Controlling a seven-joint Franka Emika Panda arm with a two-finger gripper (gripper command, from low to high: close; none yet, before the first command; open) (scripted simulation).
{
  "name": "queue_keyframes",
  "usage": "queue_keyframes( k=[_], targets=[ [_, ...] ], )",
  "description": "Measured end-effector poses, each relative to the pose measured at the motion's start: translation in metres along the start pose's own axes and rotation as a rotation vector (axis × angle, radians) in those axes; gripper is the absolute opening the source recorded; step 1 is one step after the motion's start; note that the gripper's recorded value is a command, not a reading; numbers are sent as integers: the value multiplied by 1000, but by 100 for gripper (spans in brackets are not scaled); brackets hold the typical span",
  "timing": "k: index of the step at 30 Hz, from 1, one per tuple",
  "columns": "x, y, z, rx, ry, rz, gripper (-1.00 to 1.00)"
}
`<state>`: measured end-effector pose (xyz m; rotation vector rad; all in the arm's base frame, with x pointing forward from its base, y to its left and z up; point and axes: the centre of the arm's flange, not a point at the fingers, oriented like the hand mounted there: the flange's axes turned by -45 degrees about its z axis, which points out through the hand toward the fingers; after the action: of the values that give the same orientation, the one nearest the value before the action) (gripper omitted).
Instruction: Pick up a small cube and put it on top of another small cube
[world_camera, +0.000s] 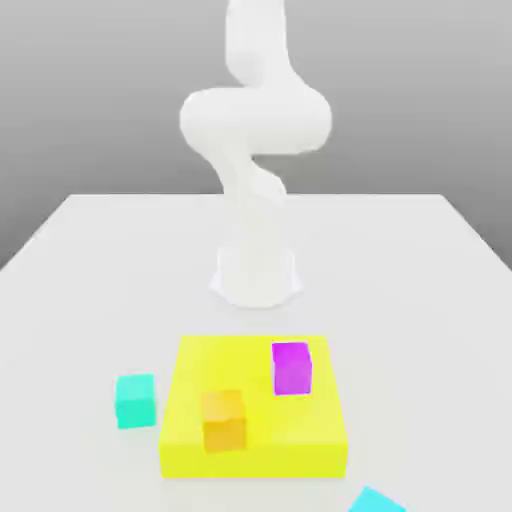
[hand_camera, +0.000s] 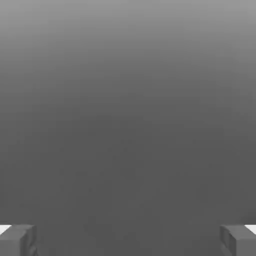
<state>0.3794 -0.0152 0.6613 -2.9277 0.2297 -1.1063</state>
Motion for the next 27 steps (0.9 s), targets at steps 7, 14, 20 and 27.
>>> queue_keyframes(
  k=[7,14,20,27],
  targets=[
    [-63,69,168,-177,-224,406,0],
    [-179,142,278,-346,-413,813,0],
    [-300,184,326,-488,-558,1171,0],
    [-355,186,376,-503,-580,1209,-100]
  ],
)
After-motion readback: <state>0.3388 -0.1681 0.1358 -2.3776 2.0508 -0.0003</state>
